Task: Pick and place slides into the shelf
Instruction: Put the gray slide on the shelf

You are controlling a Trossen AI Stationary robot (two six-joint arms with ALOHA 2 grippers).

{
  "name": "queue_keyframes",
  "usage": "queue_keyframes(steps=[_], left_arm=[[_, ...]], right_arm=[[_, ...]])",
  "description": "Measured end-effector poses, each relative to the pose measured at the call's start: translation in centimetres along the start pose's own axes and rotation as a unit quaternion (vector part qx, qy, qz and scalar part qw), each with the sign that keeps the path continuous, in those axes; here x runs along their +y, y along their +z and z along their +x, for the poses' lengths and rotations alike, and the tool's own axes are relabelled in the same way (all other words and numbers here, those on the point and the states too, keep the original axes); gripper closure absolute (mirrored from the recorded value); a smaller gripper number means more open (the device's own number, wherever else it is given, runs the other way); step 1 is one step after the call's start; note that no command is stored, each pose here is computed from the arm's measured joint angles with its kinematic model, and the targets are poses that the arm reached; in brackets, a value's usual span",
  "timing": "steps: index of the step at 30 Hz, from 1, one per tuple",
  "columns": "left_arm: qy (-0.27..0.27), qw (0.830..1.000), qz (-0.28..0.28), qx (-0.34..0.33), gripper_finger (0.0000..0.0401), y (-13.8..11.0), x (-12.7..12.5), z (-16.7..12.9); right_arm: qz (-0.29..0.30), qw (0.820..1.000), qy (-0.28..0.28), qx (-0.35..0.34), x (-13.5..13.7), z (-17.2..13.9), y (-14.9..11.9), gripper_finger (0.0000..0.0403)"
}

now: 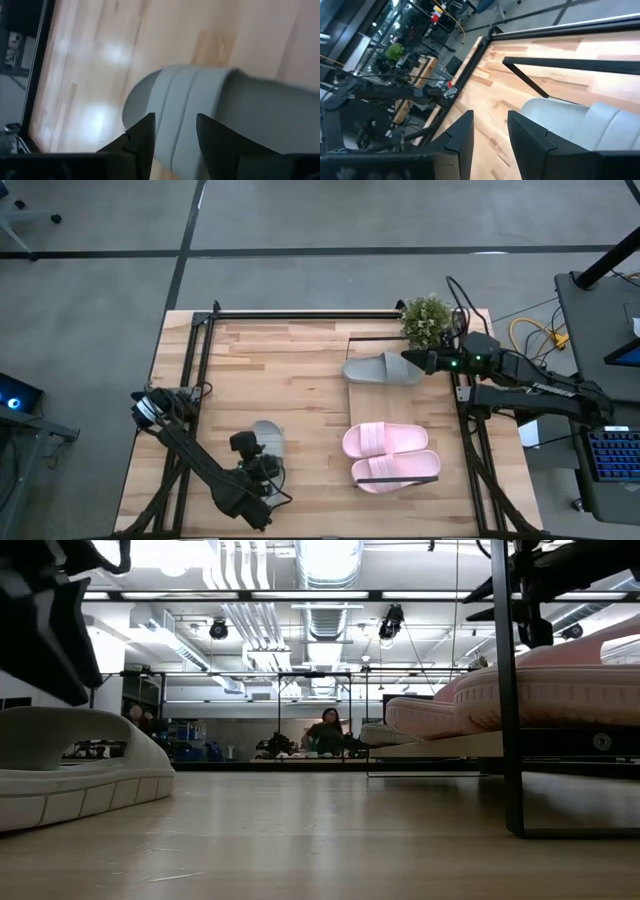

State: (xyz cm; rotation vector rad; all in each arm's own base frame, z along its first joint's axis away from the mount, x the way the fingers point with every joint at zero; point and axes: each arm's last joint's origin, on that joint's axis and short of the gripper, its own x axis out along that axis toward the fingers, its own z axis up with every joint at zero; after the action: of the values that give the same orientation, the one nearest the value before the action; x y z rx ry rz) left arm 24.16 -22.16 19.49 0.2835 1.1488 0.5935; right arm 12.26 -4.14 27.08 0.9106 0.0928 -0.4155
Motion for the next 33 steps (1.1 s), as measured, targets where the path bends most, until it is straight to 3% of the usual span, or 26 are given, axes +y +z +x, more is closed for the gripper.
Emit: queue_keyframes(steps=[4, 11, 22, 33], left_arm=[[-0.005, 0.999, -0.037, -0.035, 0.0273, -0.1, 0.4, -1.0], [-0.027, 0.998, -0.04, -0.049, 0.0273, -0.4, 1.1, -2.4], [-0.081, 0.995, 0.063, -0.015, 0.0273, -0.7, 0.2, -2.3], [-0.044, 0.997, 0.058, 0.003, 0.0273, -2.6, 0.2, 0.5]], right_arm=[[-0.001, 1.0, -0.008, 0.007, 0.0, 0.5, 0.0, 0.0291], [-0.044, 0.999, -0.009, 0.008, 0.1, 0.6, 0.1, 0.0291], [-0.062, 0.998, 0.004, -0.003, 0.3, 0.6, 0.3, 0.0291], [-0.065, 0.998, 0.004, -0.004, 0.4, 0.6, 0.3, 0.0291]])
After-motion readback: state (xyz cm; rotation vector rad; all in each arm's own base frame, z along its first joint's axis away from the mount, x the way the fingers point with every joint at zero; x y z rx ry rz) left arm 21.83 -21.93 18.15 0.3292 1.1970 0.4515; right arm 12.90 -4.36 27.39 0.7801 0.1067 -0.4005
